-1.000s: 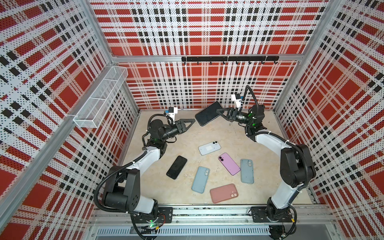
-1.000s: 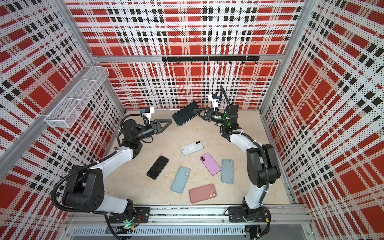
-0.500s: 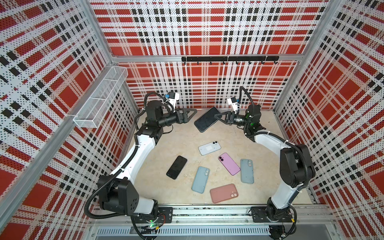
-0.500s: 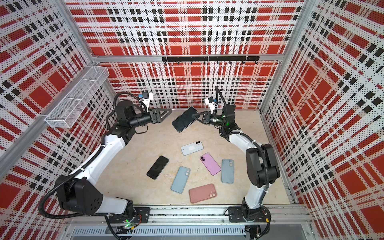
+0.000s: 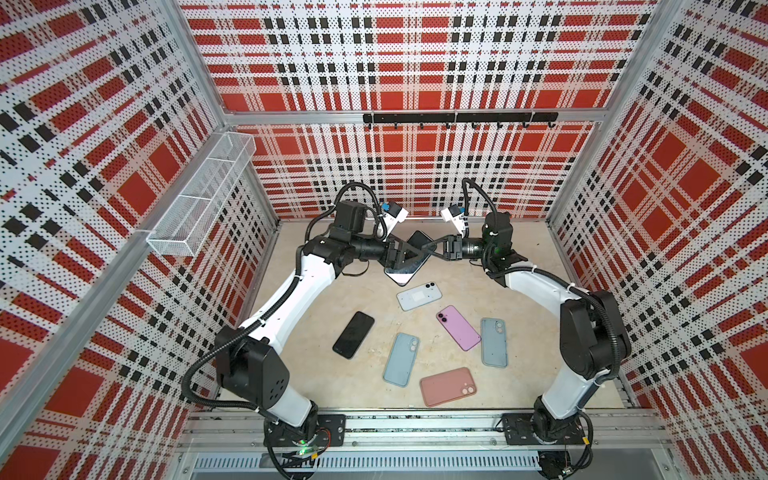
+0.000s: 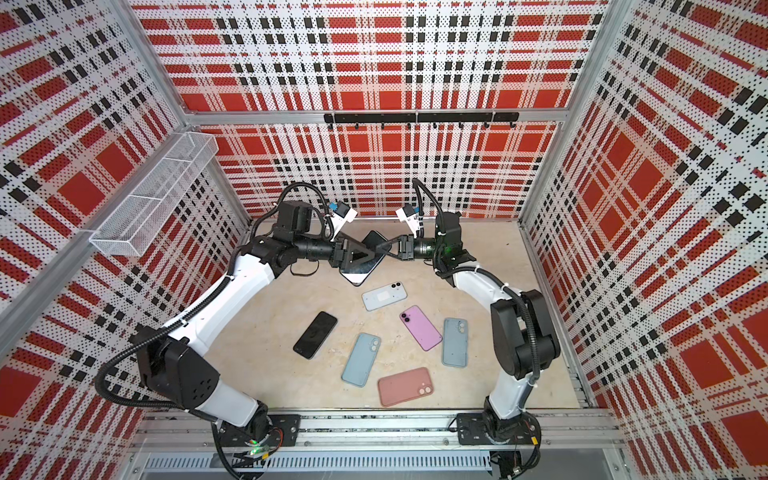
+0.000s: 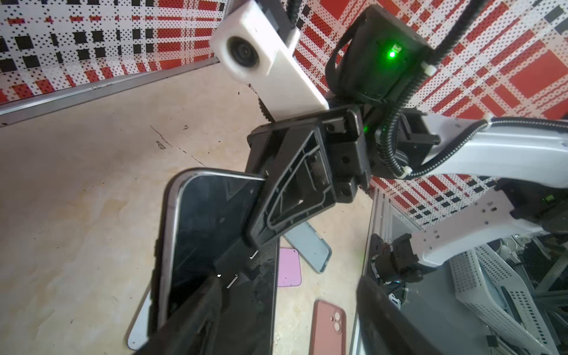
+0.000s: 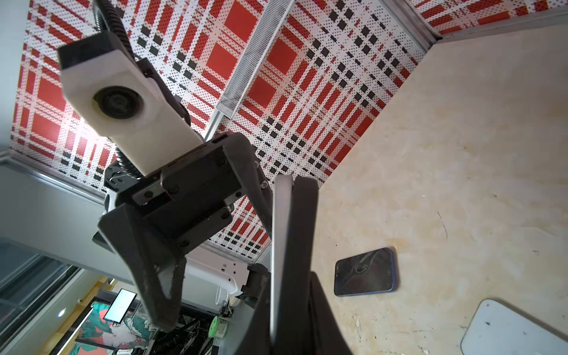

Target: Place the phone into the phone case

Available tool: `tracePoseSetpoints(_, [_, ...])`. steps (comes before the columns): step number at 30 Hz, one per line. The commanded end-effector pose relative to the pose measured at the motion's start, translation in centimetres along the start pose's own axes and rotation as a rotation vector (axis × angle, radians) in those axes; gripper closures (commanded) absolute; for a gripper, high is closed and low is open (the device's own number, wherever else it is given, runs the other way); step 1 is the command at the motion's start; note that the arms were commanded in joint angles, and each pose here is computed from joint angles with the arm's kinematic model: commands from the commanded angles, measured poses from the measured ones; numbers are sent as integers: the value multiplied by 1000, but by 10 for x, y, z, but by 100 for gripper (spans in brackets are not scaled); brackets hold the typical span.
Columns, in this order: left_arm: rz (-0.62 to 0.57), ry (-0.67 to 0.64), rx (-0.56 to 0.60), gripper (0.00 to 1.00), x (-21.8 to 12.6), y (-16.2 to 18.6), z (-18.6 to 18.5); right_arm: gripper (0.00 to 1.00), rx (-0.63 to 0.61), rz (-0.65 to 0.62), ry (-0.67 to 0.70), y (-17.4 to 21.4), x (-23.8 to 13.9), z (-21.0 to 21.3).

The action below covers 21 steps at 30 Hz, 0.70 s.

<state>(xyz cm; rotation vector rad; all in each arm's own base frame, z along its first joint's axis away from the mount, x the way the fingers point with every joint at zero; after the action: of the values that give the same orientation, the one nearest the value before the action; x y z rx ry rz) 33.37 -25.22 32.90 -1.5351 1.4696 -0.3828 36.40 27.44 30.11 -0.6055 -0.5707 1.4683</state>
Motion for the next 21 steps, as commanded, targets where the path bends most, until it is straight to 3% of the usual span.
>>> tracePoseSetpoints(1, [42,-52,-43,28,-3,21,12,100,-280,28,-203,-15,-4,79])
tracePoseSetpoints(5, [0,-133,-41,24,-20,22,15,100,-263,19,-233,-19,-5,77])
tracePoseSetpoints(9, [-104,-230,-42,13,-43,15,20,100,-243,25,-267,-21,-4,76])
tracePoseSetpoints(15, [-125,-298,-102,10,-54,18,42,100,-227,36,-295,-23,-2,77])
tracePoseSetpoints(21, [-8,-129,-200,20,-11,33,46,100,-219,52,-303,-22,2,77])
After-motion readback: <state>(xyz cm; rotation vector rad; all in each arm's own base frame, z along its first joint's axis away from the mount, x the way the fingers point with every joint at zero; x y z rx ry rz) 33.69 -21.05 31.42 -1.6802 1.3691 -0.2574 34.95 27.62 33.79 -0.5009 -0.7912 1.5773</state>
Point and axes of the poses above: each gripper's point midway between its finger pads, its own x axis out along the fingers, its own z axis along the line the jaws close on, y = z × x, the point moved 3 cm from there along -x, back along the fingers, and after that the axes turned 5 degrees about -x, right-handed, at the moved point
